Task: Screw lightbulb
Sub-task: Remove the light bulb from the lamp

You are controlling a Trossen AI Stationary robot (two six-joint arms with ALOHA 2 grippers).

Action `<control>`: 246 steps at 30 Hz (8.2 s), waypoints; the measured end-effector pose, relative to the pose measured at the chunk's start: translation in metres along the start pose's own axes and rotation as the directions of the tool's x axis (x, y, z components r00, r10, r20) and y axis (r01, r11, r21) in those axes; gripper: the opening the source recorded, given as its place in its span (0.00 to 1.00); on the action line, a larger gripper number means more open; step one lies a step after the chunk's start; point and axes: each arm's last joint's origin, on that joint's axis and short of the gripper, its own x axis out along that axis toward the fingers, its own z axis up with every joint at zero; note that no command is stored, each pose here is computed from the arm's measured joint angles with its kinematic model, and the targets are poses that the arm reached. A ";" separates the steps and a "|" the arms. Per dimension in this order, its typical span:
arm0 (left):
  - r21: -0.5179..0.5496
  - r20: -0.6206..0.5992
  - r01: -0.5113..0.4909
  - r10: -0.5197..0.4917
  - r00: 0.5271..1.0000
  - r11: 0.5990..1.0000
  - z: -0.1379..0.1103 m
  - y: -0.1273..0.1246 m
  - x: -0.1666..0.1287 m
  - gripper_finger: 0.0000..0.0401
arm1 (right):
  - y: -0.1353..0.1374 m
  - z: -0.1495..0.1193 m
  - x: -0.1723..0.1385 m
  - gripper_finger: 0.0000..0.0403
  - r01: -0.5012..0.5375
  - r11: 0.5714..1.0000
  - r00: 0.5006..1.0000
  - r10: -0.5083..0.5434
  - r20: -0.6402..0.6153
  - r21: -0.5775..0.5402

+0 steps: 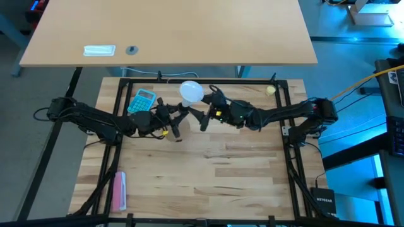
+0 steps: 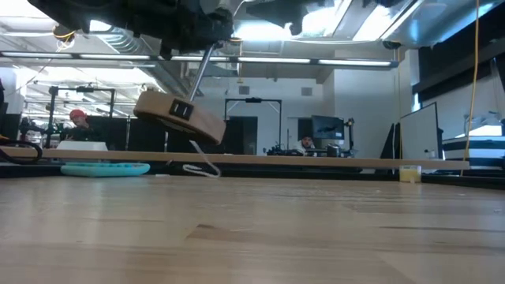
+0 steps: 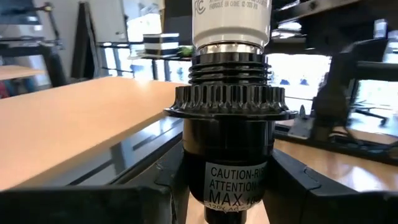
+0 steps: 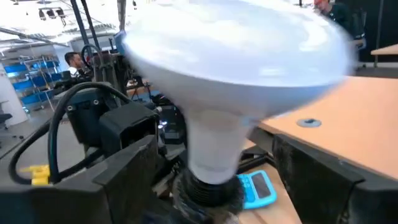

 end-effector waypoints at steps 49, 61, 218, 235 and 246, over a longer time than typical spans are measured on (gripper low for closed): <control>-0.200 0.102 0.644 -0.639 0.763 0.738 0.008 -0.023 -0.008 0.34 | 0.012 0.019 0.034 0.57 -0.681 0.729 0.730 0.671 -0.128 -0.063; -0.128 0.102 0.450 -0.440 0.892 0.884 0.009 -0.016 -0.005 0.34 | -0.012 0.046 -0.003 0.89 -0.388 0.915 0.869 0.324 -0.374 -0.109; 0.008 0.038 0.444 -0.444 0.895 0.896 -0.047 0.023 -0.004 0.34 | -0.037 0.001 -0.019 0.38 -0.271 0.936 0.695 0.029 -0.719 -0.223; -0.048 -0.213 0.462 -0.461 0.861 0.885 -0.082 0.020 0.000 0.47 | -0.058 -0.064 -0.050 0.38 -0.196 0.958 0.483 -0.091 -0.871 -0.209; -0.105 -0.474 0.462 -0.453 0.755 0.881 -0.060 0.029 -0.020 0.64 | -0.064 -0.081 -0.060 0.38 -0.214 0.954 0.310 -0.140 -0.940 -0.212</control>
